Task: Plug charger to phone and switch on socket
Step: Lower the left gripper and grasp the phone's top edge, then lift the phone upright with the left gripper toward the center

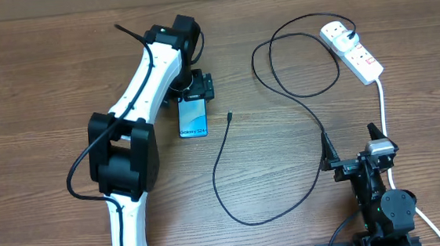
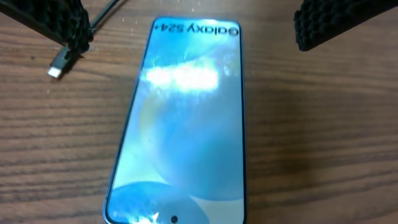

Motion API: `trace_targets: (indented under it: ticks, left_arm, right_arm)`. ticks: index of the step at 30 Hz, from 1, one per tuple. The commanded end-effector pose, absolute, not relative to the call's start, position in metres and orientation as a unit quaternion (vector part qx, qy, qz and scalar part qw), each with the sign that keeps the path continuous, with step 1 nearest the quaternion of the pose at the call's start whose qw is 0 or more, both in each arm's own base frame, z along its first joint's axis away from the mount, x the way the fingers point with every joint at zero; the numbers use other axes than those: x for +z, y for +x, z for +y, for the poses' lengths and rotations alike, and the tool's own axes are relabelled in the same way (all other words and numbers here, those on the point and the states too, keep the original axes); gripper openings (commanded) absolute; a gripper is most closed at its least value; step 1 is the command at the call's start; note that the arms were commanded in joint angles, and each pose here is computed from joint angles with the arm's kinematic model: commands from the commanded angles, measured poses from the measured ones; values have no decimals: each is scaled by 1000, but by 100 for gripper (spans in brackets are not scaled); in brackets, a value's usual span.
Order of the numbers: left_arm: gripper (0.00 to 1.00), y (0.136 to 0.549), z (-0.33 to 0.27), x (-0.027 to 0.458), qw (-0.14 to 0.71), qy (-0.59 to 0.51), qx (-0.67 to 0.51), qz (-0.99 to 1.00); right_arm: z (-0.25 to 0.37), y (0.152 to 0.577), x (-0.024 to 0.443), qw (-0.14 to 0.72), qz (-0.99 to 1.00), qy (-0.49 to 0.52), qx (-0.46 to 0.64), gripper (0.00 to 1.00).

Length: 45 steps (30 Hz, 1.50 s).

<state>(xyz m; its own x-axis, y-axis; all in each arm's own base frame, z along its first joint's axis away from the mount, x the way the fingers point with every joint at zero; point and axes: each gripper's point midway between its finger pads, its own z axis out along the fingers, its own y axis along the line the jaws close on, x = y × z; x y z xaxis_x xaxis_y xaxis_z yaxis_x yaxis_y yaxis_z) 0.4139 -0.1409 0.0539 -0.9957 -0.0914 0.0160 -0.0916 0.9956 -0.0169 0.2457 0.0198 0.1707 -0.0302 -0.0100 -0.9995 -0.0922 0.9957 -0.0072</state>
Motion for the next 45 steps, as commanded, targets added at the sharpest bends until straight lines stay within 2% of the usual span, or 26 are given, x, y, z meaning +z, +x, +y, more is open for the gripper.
trace_targets:
  ticks: [1,8,22,39,45]
  left_arm:
    - [99,407,-143,30,42,30,18,-998]
    - [99,405,-157,13,48,6,14,-999]
    - [100,405,-136,-2,40,16,-31,-999]
    - [100,408,-138,-5,42,28,-1,-999]
    - [92,404,-137,-11,47,34,-3,-998]
  right_arm:
    - [18,246,169,698,715,-34,27,100]
    - [18,246,169,698,715,-34,27,100]
    - [18,246,169,698,715,-34,27,100]
    - [18,246,169,698,715,-34,27,100]
    - [18,246,169,698,715,-34,27,100]
